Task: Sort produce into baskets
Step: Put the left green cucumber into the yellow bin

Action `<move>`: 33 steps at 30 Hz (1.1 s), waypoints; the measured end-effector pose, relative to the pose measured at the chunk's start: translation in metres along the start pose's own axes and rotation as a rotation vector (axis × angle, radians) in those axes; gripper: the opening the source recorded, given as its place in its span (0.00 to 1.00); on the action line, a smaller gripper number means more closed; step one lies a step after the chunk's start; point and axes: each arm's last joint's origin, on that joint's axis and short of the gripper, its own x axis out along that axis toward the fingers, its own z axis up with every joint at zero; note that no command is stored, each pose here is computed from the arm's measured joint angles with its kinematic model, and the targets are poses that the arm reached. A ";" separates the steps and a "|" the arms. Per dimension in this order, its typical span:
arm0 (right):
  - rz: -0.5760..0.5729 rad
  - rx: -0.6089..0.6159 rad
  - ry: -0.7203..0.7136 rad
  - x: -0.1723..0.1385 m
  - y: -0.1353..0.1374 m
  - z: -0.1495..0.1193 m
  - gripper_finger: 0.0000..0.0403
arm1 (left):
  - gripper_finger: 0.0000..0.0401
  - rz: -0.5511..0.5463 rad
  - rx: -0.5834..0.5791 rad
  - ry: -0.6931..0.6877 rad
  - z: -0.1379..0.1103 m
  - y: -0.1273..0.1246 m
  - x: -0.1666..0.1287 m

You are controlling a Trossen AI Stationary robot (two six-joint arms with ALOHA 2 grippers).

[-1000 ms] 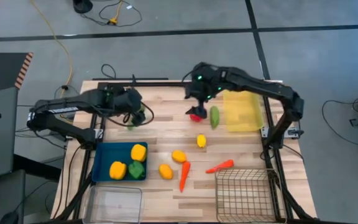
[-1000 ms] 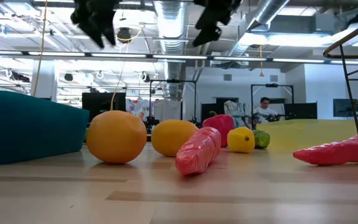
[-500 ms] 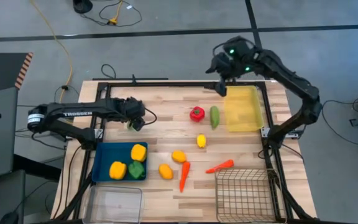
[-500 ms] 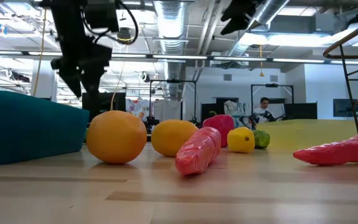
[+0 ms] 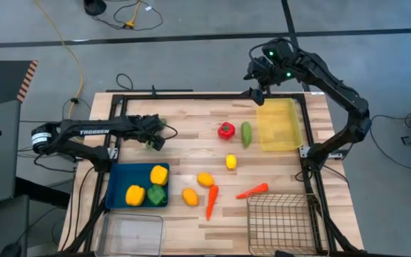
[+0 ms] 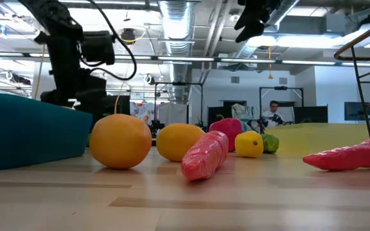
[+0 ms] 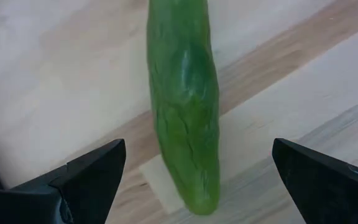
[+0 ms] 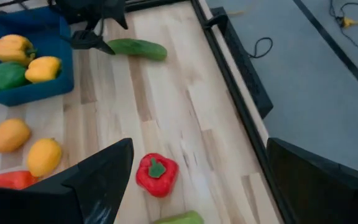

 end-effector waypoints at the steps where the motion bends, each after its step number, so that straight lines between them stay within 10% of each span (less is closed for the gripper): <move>1: 0.002 0.000 0.002 0.001 0.000 0.000 0.98 | 0.98 -0.003 -0.007 0.004 -0.001 0.002 0.003; 12: 0.051 -0.021 0.024 0.013 0.014 -0.001 0.98 | 0.94 -0.010 -0.057 0.029 -0.005 0.007 0.020; 22: 0.114 -0.111 0.020 0.018 0.039 0.004 0.98 | 0.61 -0.054 -0.005 0.096 0.001 -0.004 0.040; 33: 0.146 -0.227 0.003 0.020 0.053 0.007 0.98 | 0.32 -0.253 0.056 -0.074 0.050 -0.024 -0.005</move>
